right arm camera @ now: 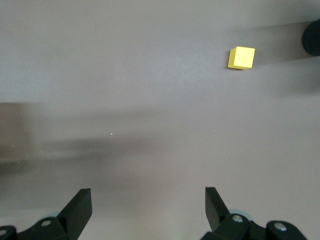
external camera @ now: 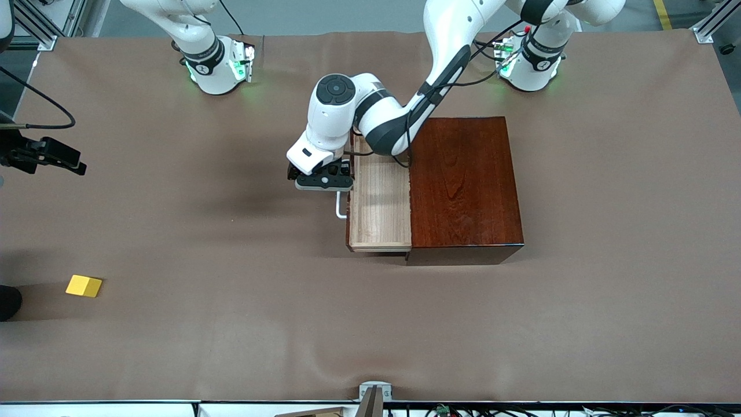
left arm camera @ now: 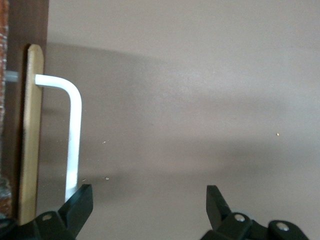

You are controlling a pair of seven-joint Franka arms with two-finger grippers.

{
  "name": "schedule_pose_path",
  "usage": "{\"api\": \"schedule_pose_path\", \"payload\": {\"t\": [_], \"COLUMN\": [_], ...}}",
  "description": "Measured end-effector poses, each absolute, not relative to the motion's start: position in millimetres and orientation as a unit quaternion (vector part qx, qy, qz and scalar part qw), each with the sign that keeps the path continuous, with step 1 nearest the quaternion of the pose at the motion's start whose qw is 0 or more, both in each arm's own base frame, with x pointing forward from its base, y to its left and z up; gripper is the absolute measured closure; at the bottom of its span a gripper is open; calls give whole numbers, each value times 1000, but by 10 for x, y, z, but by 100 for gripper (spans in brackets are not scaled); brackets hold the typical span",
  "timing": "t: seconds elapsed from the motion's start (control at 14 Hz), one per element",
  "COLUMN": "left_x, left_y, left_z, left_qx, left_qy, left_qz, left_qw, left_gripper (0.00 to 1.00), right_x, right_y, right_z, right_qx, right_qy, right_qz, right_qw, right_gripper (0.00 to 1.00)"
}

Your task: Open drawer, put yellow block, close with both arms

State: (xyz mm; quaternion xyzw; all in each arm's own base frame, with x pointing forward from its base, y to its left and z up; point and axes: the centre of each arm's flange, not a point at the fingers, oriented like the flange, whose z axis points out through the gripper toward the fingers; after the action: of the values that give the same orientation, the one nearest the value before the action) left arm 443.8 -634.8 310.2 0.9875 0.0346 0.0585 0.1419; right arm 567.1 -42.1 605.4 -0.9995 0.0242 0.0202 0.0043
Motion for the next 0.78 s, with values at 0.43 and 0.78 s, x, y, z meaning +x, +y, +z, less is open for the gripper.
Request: {"api": "schedule_pose_path", "payload": {"t": [0.43, 0.78], "left_x": [4435, 5088], "left_y": [-6439, -5964], "left_z": [3243, 4327], "left_qx": [981, 958], "left_qy": [45, 113], "left_qz": [69, 124], "left_qw": [176, 234], "left_gripper": [0, 0], "right_x": [5673, 5655], "right_y": [-434, -1403], "right_z": [6057, 6001], "right_qx": [-1000, -1000], "right_qy": [22, -21], "right_qz": [19, 8], "right_qw": [4, -4], "right_gripper": [0, 0]}}
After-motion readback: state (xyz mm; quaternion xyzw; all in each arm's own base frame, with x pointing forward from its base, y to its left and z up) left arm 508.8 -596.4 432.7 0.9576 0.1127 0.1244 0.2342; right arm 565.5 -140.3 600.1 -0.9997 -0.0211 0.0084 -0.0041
